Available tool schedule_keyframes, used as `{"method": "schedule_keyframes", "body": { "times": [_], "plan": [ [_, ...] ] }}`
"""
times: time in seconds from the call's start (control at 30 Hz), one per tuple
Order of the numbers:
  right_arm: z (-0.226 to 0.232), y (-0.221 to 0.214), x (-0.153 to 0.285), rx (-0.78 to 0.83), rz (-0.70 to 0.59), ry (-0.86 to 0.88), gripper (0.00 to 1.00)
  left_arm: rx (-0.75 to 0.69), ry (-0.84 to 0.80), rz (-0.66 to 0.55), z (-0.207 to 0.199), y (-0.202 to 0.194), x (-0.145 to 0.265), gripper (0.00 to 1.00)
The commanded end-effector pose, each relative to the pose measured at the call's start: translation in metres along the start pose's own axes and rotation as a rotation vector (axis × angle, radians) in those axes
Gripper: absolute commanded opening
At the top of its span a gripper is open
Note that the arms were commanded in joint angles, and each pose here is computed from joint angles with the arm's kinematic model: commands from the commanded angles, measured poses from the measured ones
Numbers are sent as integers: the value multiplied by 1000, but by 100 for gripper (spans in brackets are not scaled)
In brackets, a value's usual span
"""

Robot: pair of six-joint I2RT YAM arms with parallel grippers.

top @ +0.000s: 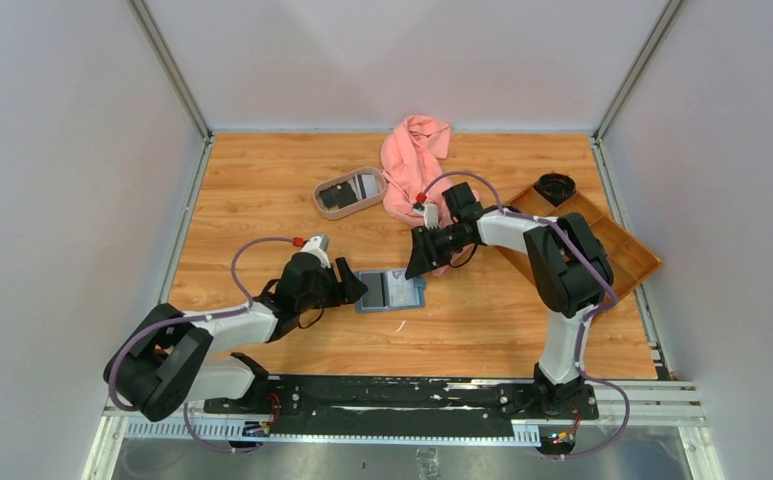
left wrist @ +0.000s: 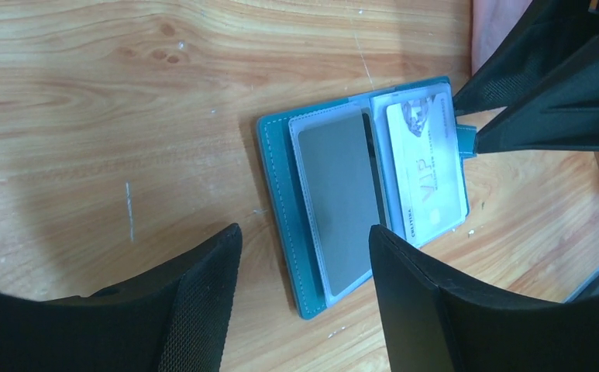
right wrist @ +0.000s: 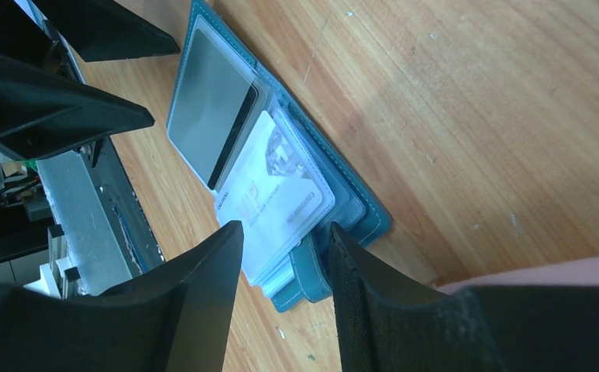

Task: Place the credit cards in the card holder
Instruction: Turn over the card slot in the card holder.

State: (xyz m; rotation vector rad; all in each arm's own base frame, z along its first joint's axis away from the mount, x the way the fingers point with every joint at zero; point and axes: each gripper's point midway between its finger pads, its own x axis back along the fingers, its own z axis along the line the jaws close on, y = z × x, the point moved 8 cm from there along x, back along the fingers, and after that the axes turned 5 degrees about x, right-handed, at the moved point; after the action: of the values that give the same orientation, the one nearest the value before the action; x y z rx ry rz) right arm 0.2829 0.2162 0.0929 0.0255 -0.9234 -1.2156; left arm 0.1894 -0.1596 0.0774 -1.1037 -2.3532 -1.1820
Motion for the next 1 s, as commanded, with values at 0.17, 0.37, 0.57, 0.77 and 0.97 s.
{"method": "schedule_keyframes", "body": {
  "times": [0.17,0.37,0.57,0.77,0.97],
  "plan": [
    [13,2,-5,-2,28,73,48,10,20,89,7,-11,-13,57],
    [22,6,-4,17,21,118,47,21,-14,128,4,-14,-17,50],
    [35,8,-1,47,12,167,46,25,-48,142,-2,-14,-16,46],
    [40,6,-5,71,26,167,45,32,-72,144,-7,-14,-17,46],
    [42,6,1,118,32,159,50,27,-88,104,-10,-10,-10,49]
  ]
}}
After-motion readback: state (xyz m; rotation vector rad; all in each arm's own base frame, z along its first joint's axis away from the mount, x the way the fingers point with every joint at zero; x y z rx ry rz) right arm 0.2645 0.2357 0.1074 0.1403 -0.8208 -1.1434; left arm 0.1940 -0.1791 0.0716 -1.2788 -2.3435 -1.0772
